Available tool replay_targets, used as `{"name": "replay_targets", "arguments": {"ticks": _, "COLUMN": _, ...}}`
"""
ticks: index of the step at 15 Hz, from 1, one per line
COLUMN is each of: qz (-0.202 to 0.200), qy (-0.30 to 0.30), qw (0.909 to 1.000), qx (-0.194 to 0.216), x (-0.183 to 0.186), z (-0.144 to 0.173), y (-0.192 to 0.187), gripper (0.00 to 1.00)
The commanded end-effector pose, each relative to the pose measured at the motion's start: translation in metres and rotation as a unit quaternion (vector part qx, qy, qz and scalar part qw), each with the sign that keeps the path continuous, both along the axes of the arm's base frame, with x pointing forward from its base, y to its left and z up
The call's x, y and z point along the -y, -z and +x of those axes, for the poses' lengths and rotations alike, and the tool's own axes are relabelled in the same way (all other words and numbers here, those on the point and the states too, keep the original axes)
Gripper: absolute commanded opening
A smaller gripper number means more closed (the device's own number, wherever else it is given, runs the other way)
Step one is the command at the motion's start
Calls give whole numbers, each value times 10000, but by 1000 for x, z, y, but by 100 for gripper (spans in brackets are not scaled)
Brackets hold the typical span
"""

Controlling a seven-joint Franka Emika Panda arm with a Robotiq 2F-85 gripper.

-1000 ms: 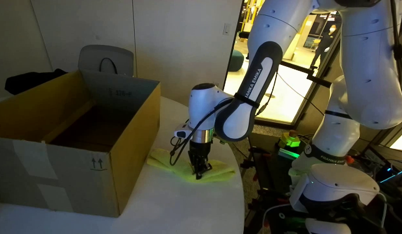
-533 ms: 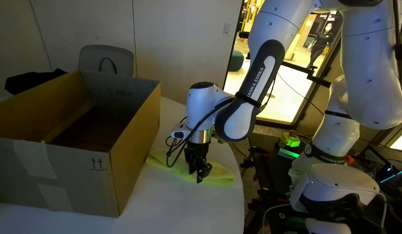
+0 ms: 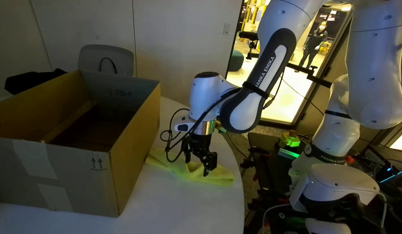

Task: Put the marker in the towel, fold the towel, and then put the folded towel in the box

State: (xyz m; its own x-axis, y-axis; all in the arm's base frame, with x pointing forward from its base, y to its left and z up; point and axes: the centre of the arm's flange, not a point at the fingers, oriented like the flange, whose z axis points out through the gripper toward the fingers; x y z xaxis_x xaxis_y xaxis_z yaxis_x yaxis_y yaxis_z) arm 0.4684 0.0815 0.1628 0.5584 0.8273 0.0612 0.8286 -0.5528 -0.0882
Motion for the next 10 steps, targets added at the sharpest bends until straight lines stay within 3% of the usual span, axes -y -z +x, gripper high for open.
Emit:
{"name": "replay_targets", "arguments": {"ticks": 1, "qz": -58, "qy": -574, "qw": 9983, "qx": 53, "x": 18, "z": 3, "y": -4, "gripper": 100}}
{"name": "replay_targets", "arguments": {"ticks": 10, "qz": -139, "qy": -703, "qw": 9974, "qx": -10, "x": 35, "z": 23, "y": 39, "gripper": 100}}
